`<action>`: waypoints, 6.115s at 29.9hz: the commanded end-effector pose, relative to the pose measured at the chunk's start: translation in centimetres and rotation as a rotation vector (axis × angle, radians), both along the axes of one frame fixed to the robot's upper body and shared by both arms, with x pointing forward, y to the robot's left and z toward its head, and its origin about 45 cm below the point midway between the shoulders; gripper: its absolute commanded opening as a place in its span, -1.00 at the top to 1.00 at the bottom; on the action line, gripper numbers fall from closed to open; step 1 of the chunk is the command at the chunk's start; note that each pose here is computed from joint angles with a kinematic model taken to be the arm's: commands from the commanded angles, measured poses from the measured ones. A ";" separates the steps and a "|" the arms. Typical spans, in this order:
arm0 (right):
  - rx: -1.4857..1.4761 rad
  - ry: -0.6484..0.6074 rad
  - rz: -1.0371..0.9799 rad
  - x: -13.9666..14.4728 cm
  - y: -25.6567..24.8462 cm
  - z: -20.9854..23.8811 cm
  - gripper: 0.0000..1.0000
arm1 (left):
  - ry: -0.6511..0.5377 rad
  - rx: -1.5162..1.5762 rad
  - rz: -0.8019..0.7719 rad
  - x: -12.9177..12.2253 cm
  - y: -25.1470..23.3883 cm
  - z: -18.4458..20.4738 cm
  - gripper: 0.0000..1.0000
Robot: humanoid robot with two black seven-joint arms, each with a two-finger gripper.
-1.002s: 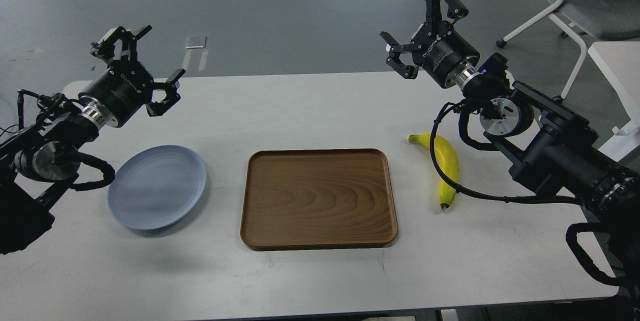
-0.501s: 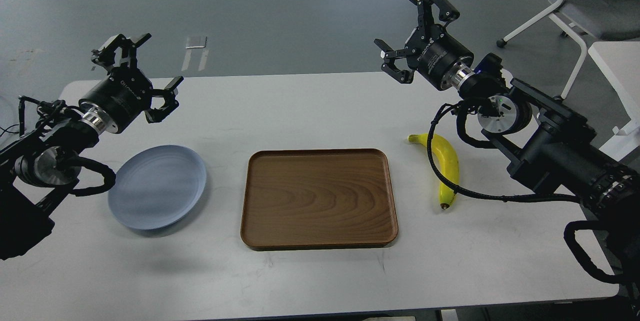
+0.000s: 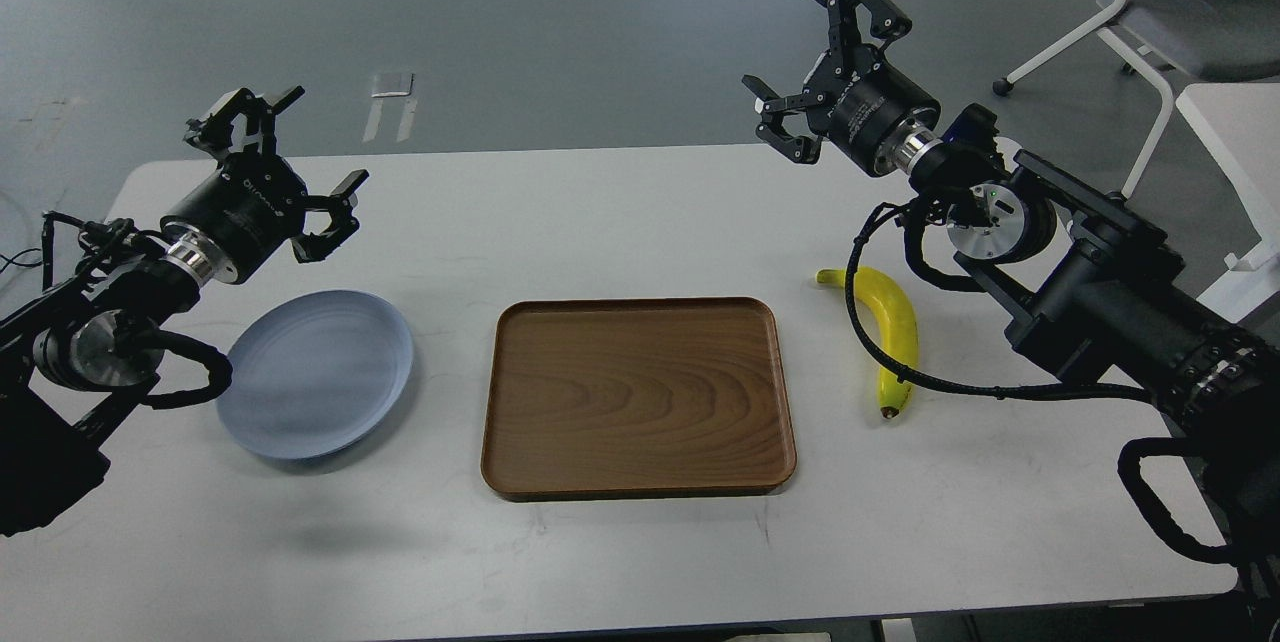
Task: Place banana on plate with both arms
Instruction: 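Move the left gripper down toward the edge of the blue plate, then grasp the rim of the blue plate with the left gripper, then carry the blue plate onto the wooden tray and release it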
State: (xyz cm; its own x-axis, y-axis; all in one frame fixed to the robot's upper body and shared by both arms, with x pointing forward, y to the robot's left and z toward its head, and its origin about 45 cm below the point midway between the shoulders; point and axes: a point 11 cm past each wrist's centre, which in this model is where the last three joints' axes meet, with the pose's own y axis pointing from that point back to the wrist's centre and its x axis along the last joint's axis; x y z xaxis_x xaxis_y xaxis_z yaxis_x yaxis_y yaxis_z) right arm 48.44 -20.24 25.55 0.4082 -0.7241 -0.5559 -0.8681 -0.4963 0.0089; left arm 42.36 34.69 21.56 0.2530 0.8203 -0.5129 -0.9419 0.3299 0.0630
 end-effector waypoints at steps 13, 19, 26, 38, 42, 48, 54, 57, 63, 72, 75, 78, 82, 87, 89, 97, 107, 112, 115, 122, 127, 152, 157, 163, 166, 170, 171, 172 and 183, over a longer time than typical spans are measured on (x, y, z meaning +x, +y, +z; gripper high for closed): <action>0.015 0.018 -0.017 -0.2 -0.3 -0.7 -1.00 | -0.133 0.720 0.011 -0.4 4.2 0.8 -0.96; 0.010 0.020 -0.036 -0.1 -0.8 -0.7 -1.00 | -0.371 1.382 -0.038 -3.3 5.7 1.7 -0.96; 0.058 0.022 -0.081 -0.1 -2.1 -0.7 -1.00 | -0.491 1.771 -0.351 -10.4 7.9 -3.0 -0.96; 0.063 0.043 -0.124 -0.2 -2.9 -1.4 -1.00 | -0.282 1.930 -0.453 -15.0 13.9 -9.0 -0.96; 0.055 0.048 -0.133 -0.2 -3.1 -1.4 -1.00 | -0.257 1.891 -0.425 -14.9 13.4 -9.6 -0.95; 0.049 0.055 -0.142 -0.2 -3.3 -1.7 -1.00 | -0.175 1.799 -0.333 -14.6 13.5 -9.8 -0.90; 0.040 0.060 -0.157 -0.2 -3.6 -1.8 -1.00 | -0.170 1.791 -0.350 -14.7 13.0 -10.5 -0.67; 0.039 0.063 -0.159 -0.2 -3.7 -1.9 -1.00 | -0.158 1.797 -0.354 -14.6 12.9 -11.4 -0.64; 0.023 0.080 -0.172 -0.3 -3.8 -2.4 -1.00 | -0.140 1.805 -0.353 -14.3 13.2 -12.0 -0.64; 0.021 0.082 -0.176 -0.3 -3.9 -2.5 -1.00 | -0.152 1.794 -0.357 -13.9 12.7 -12.0 -0.16; 0.011 0.092 -0.189 -0.4 -4.0 -2.7 -1.00 | -0.165 1.782 -0.363 -13.8 12.1 -12.2 -0.13; 0.008 0.102 -0.197 -0.5 -4.2 -3.1 -1.00 | -0.180 1.774 -0.371 -13.9 11.8 -12.3 -0.06; 0.008 0.103 -0.199 -0.5 -4.2 -3.2 -1.00 | -0.180 1.771 -0.376 -14.0 11.7 -12.4 -0.05; 0.006 0.108 -0.203 -0.6 -4.3 -3.4 -1.00 | -0.178 1.763 -0.384 -14.2 11.5 -12.8 0.37; 0.003 0.111 -0.208 -0.6 -4.3 -3.4 -1.00 | -0.176 1.762 -0.383 -14.2 11.3 -13.0 0.46; 0.002 0.114 -0.213 -0.6 -4.4 -3.5 -1.00 | -0.164 1.777 -0.377 -14.2 11.7 -13.2 0.84; -0.009 0.127 -0.235 -0.6 -4.7 -3.8 -1.00 | -0.205 1.766 -0.362 -13.4 11.0 -12.6 1.00; -0.010 0.130 -0.250 -0.5 -4.8 -3.7 -1.00 | -0.266 1.767 -0.331 -11.8 10.7 -10.7 1.00; -0.016 0.132 -0.264 -0.3 -4.9 -3.5 -1.00 | -0.324 1.763 -0.305 -10.3 10.2 -8.5 1.00; -0.024 0.138 -0.284 -0.2 -5.2 -3.4 -1.00 | -0.498 1.692 -0.295 -7.7 6.0 -4.2 1.00; -0.038 0.135 -0.305 -0.1 -6.3 -3.2 -1.00 | -0.648 1.653 -0.332 -6.6 2.2 -1.7 1.00; -0.019 0.054 -0.372 1.8 -8.9 1.9 -1.00 | -0.866 1.561 -0.751 -5.6 -15.7 -10.4 1.00; -0.029 0.047 -0.391 1.8 -10.0 2.3 -1.00 | -0.863 1.563 -0.765 -5.9 -16.1 -11.0 1.00; -0.029 0.047 -0.394 1.8 -10.2 2.3 -1.00 | -0.865 1.571 -0.762 -5.6 -16.6 -11.3 1.00; -0.040 0.057 -0.409 1.8 -10.3 2.2 -1.00 | -0.855 1.566 -0.783 -6.2 -16.6 -12.1 0.64; -0.049 0.066 -0.423 1.8 -10.5 2.0 -1.00 | -0.848 1.568 -0.811 -6.8 -16.5 -12.7 0.03; -0.052 0.070 -0.429 1.8 -10.6 1.9 -1.00 | -0.847 1.572 -0.812 -6.8 -16.3 -12.7 -0.30; -0.054 0.071 -0.430 1.8 -10.6 1.8 -1.00 | -0.846 1.573 -0.812 -6.8 -16.2 -12.7 -0.49; -0.081 0.047 -0.472 1.4 -12.4 3.6 -1.00 | -0.720 1.411 -0.373 0.5 -15.0 -4.1 -0.95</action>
